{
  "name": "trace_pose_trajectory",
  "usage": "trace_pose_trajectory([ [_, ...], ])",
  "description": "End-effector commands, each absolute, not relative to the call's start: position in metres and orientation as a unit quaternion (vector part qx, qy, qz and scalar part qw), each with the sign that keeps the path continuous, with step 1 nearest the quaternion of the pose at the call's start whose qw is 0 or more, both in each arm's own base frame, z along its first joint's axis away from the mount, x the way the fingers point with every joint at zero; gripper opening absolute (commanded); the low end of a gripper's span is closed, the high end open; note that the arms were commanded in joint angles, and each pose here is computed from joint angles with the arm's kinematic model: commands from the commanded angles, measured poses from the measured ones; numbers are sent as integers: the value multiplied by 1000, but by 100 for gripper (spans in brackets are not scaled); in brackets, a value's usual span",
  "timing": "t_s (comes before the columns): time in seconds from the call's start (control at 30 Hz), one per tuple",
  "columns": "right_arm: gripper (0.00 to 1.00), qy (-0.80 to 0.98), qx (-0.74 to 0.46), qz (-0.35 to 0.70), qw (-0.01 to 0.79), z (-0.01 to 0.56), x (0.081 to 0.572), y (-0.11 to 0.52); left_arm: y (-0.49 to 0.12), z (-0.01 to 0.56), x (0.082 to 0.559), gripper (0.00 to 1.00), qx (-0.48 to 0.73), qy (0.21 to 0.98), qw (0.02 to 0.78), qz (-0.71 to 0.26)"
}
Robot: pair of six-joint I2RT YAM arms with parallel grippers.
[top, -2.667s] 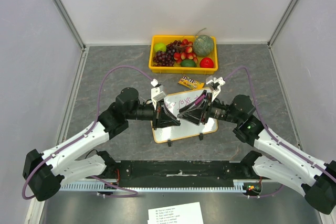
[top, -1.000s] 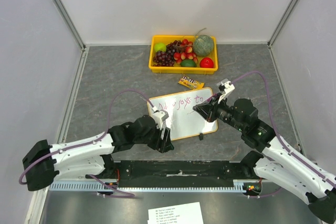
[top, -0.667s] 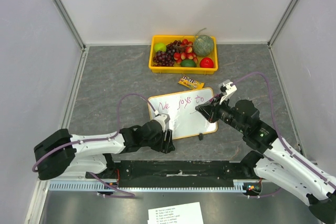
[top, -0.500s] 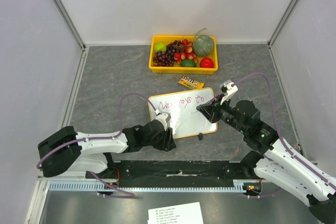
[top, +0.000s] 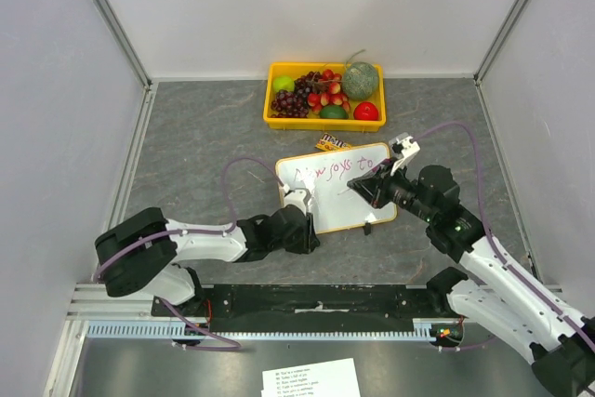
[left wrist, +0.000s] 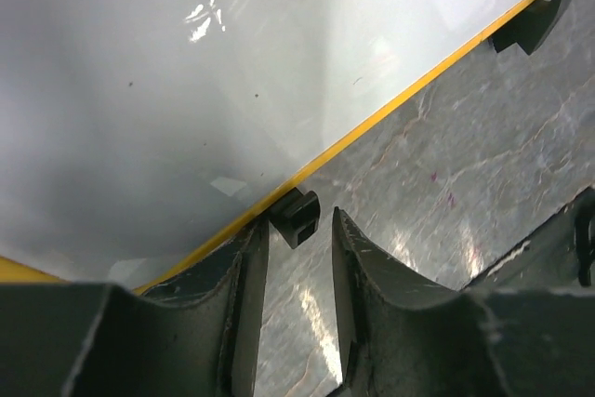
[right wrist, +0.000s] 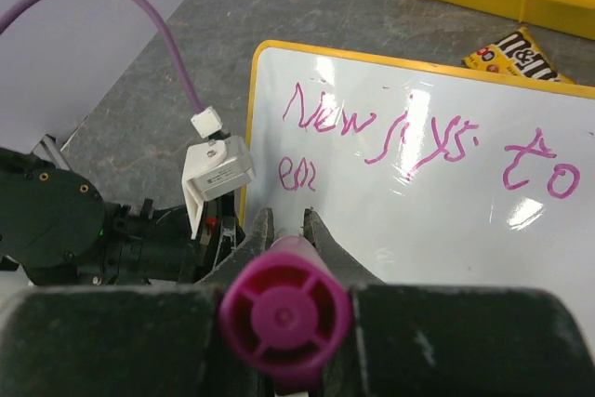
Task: Write a sentence on the whiteboard
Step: Move the whiteboard to the center of the board.
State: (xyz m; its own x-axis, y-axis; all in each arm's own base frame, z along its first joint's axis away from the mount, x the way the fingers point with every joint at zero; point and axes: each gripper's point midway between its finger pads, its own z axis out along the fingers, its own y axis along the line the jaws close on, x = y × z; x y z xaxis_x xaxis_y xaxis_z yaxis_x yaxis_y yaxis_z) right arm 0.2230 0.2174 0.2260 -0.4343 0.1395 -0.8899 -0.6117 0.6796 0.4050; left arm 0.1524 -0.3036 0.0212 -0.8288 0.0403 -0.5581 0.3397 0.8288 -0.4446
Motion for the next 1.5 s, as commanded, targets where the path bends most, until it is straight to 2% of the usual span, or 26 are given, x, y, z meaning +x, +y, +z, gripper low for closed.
trace_pose_trajectory([
  [0.0,0,721,-168,429,518,242,231,221,-284,-8,169,40,89,933,279,-209],
  [0.17,0,720,-146,456,503,231,247,209,-296,-8,196,40,88,929,279,-227],
  [0.4,0,751,-125,410,502,210,271,197,-327,-2,224,41,120,918,293,-239],
  [0.7,0,759,-110,377,519,210,287,188,-354,9,215,45,165,892,287,-309],
  [0.8,0,761,-104,364,527,214,290,184,-360,24,211,51,185,876,295,-333],
  [0.93,0,763,-99,347,536,217,295,179,-353,46,209,70,201,874,299,-326],
  [1.03,0,763,-99,340,541,219,298,177,-341,61,206,75,205,878,296,-314],
  [1.2,0,767,-108,324,544,220,301,180,-307,80,211,76,182,884,286,-323],
  [1.47,0,775,-132,287,547,216,300,207,-275,117,255,79,134,838,297,-438],
])
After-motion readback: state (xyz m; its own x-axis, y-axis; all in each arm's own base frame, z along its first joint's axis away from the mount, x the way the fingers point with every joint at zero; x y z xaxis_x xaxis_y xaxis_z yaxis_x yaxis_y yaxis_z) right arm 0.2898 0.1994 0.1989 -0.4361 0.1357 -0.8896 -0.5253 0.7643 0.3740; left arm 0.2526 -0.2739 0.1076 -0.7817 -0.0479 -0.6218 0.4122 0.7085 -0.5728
